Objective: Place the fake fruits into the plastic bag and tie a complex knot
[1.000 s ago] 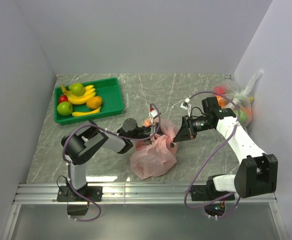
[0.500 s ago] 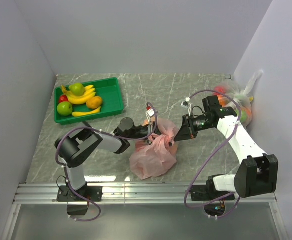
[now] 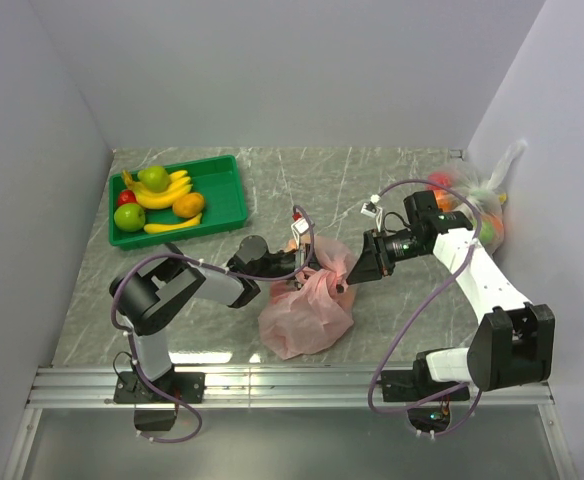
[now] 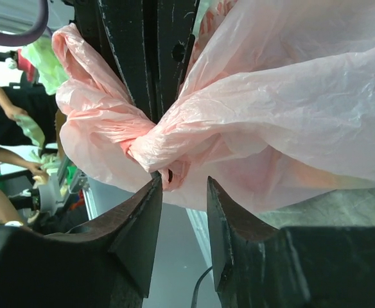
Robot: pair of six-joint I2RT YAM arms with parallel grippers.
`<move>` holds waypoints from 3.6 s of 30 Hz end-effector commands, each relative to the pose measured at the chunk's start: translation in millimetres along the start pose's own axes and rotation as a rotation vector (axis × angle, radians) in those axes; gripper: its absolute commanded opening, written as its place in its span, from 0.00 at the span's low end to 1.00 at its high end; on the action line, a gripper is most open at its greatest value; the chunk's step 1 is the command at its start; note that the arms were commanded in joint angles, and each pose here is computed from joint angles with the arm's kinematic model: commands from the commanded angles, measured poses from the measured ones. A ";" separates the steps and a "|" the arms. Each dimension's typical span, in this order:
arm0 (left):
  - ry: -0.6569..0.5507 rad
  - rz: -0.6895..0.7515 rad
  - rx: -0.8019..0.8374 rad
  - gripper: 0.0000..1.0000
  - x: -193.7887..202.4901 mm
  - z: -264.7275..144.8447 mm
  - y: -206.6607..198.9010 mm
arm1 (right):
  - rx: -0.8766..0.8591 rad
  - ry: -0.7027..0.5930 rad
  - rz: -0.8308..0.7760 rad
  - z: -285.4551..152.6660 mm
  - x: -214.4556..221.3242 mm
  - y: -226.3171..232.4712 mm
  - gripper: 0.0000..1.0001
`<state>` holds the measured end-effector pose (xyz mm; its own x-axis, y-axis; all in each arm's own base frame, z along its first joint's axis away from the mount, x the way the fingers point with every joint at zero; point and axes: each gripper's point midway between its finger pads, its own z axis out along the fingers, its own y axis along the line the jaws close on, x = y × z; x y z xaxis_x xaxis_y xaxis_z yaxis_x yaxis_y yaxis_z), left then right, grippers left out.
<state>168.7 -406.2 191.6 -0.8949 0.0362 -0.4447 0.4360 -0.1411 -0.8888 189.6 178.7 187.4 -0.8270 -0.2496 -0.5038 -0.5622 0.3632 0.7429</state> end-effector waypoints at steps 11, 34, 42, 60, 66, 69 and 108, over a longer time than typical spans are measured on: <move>-0.009 0.091 0.081 0.01 -10.4 8.8 -21.8 | -0.075 0.005 -0.034 8.0 -4.8 14.5 0.34; 0.002 0.069 0.002 0.13 -7.6 -8.1 -6.3 | -0.071 0.022 -0.100 2.0 -5.7 17.2 0.00; 0.012 0.082 0.083 0.01 -7.6 6.2 -19.0 | -0.086 0.030 -0.064 4.9 -6.3 17.1 0.23; 0.011 0.093 0.095 0.01 -8.7 11.5 -21.8 | -0.135 0.046 -0.048 16.5 0.9 20.6 0.36; 0.040 0.143 0.072 0.18 -4.0 0.9 -25.7 | -0.116 0.062 -0.080 14.0 1.0 17.7 0.00; 0.039 0.161 -0.032 0.28 -11.0 -28.0 -9.5 | -0.087 0.060 -0.114 11.3 -0.5 16.5 0.00; 0.445 1.055 -0.484 0.29 -35.4 -76.4 -23.1 | -0.073 -0.008 -0.192 31.0 -21.7 33.7 0.00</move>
<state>178.0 -316.8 195.6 -0.0641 0.5104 -0.8575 0.9979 0.0216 -0.0617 191.5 222.0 197.0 -0.7467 -0.3086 -0.5893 -0.6629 0.2717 0.6976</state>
